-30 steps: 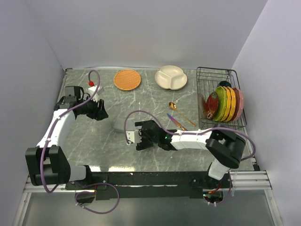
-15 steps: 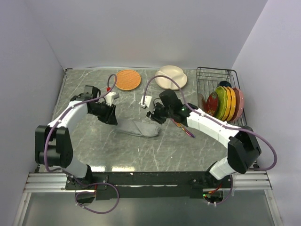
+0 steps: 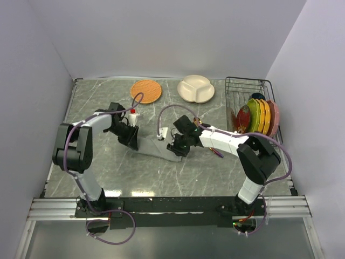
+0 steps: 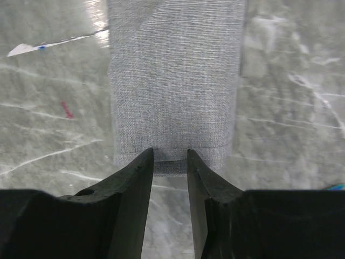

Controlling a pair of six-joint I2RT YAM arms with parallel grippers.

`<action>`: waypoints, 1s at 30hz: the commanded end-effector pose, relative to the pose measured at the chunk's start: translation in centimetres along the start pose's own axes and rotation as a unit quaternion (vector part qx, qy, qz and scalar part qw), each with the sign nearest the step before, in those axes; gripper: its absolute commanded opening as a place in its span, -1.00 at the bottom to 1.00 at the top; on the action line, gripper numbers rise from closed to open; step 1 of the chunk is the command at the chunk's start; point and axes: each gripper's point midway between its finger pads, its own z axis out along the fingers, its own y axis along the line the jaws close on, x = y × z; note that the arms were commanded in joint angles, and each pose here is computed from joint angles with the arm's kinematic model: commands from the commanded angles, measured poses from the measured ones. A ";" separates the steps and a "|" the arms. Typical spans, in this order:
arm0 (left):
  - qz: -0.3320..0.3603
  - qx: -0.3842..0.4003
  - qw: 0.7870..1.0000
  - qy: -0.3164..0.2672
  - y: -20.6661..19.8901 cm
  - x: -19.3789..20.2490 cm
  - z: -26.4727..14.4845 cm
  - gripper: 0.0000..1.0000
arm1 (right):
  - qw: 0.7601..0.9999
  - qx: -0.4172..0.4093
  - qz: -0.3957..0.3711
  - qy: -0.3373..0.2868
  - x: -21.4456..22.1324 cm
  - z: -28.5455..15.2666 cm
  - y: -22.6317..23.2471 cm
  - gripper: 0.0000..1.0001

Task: Fold the napkin into a case and place the utensils inside
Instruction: Rotate the smaller rectangle-folded napkin at the center of the board.

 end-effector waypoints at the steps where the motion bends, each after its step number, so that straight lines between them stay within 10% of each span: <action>1: -0.007 -0.016 1.000 -0.009 1.2 -1.9 0.4 -0.34 | 0.999 -0.019 -0.031 0.023 0.1 0.9 2.1 -0.18; 8: 0.016 -0.002 0.999 -0.048 0.7 -4.9 -2.2 -0.08 | 0.997 -0.061 -0.028 0.032 -1.3 0.7 4.0 -0.05; 17: 0.062 -0.022 0.998 -0.021 0.2 -0.3 -5.8 -0.12 | 0.999 -0.006 0.017 -0.030 -3.9 -7.2 -2.6 0.77; 30: 0.043 -0.069 0.997 0.016 2.9 -3.0 0.3 -0.17 | 0.989 -0.011 -0.133 0.065 1.7 -1.7 -5.1 0.70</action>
